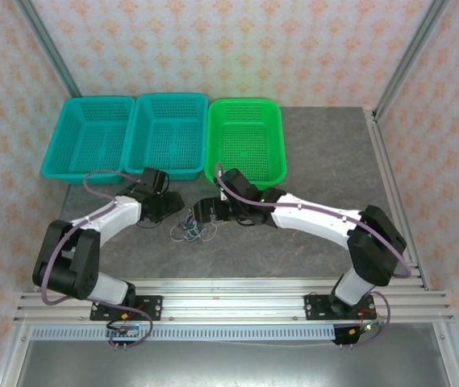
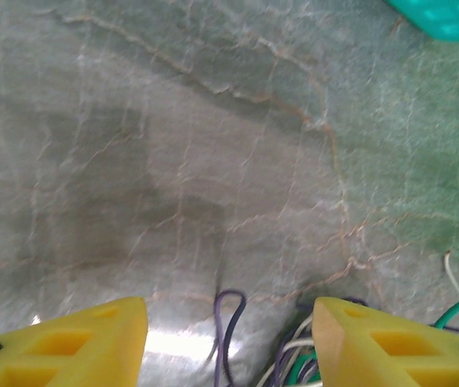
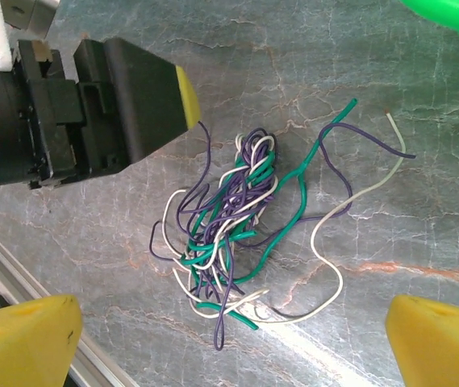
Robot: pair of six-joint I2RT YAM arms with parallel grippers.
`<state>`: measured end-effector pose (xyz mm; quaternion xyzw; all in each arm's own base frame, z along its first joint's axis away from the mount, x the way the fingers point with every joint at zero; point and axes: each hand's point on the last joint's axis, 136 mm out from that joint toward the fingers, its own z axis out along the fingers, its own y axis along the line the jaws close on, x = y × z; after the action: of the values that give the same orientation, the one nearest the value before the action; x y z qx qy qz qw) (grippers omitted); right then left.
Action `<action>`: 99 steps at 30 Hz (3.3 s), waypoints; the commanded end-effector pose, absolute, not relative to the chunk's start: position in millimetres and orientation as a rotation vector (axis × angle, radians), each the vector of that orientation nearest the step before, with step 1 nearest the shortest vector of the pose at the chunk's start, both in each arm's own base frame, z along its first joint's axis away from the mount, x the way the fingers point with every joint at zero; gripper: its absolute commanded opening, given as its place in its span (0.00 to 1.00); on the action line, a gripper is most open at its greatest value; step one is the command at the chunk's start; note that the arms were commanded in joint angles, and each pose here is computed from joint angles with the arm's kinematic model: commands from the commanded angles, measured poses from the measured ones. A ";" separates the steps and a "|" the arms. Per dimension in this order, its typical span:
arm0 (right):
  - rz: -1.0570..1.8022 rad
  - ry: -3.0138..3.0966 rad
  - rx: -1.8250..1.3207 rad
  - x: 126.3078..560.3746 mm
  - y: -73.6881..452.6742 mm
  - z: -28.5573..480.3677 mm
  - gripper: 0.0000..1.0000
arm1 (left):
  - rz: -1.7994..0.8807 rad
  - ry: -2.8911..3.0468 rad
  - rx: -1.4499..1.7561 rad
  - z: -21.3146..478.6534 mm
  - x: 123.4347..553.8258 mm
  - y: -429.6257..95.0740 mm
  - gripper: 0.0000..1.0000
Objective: Untangle the cables
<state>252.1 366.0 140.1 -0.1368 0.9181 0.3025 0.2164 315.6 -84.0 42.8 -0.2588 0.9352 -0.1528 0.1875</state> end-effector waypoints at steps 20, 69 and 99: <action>0.323 2.455 -0.345 276.6 409.2 90.8 0.87 | -0.487 2.486 -0.646 108.9 311.4 -81.8 0.00; 0.005 2.269 -0.949 282.4 402.6 47.5 0.71 | -0.410 2.324 -0.679 161.2 287.9 -26.5 0.00; 0.320 2.262 -0.740 266.6 295.7 114.7 0.00 | -0.467 2.304 -0.398 136.3 284.1 -86.2 0.50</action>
<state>269.5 302.9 95.5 -0.2425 0.8991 0.1319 0.3399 273.1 -76.0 108.1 -0.2007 0.9140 -0.1610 0.3138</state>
